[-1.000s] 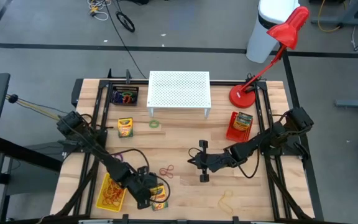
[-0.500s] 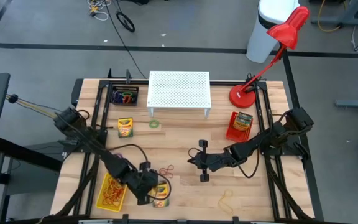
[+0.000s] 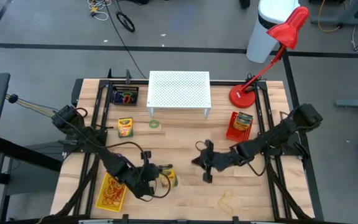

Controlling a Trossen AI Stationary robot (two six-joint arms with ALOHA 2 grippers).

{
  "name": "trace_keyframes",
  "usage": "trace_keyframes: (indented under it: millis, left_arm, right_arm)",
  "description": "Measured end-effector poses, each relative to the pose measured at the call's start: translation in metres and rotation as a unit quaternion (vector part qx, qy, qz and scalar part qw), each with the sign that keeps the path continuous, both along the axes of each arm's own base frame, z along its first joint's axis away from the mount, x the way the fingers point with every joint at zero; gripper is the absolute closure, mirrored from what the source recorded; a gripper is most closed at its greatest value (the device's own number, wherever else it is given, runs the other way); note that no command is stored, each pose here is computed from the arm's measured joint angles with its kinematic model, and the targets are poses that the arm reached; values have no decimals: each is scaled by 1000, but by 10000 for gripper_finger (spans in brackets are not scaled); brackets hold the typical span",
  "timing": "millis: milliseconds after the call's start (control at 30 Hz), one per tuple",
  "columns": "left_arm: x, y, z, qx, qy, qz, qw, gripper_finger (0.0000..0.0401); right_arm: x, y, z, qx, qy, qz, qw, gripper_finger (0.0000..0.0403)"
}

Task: Pick & Place Office Desk Supplies
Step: Put the box yellow crayon into the red bin

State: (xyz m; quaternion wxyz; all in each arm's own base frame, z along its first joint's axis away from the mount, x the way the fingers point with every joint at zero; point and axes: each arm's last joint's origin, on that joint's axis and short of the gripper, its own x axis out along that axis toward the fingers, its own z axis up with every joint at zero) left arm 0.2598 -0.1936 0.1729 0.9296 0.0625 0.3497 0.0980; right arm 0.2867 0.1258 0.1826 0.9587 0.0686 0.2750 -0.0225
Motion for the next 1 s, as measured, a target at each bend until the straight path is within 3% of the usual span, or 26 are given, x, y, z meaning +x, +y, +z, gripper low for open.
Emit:
trace_keyframes:
  millis: [267,367,500,700,867,1000]
  left_arm:
    - [6,-2,13,80,-36,1,996,396]
    - [6,-2,15,105,-36,-7,994,396]
    - [7,-2,12,158,-26,-25,987,396]
    - [10,-1,-1,250,-3,-35,968,396]
    - [17,5,-6,347,-1,3,938,396]
    - [24,10,-3,373,4,16,928,396]
  right_arm:
    - [11,22,-18,81,-82,-27,993,220]
    - [18,23,-23,88,-105,-31,990,168]
    - [28,15,-18,59,-101,-45,992,124]
    - [47,-4,4,41,-59,-57,996,132]
    - [50,-8,26,9,21,-60,998,157]
    - [41,-2,51,-4,44,-60,997,161]
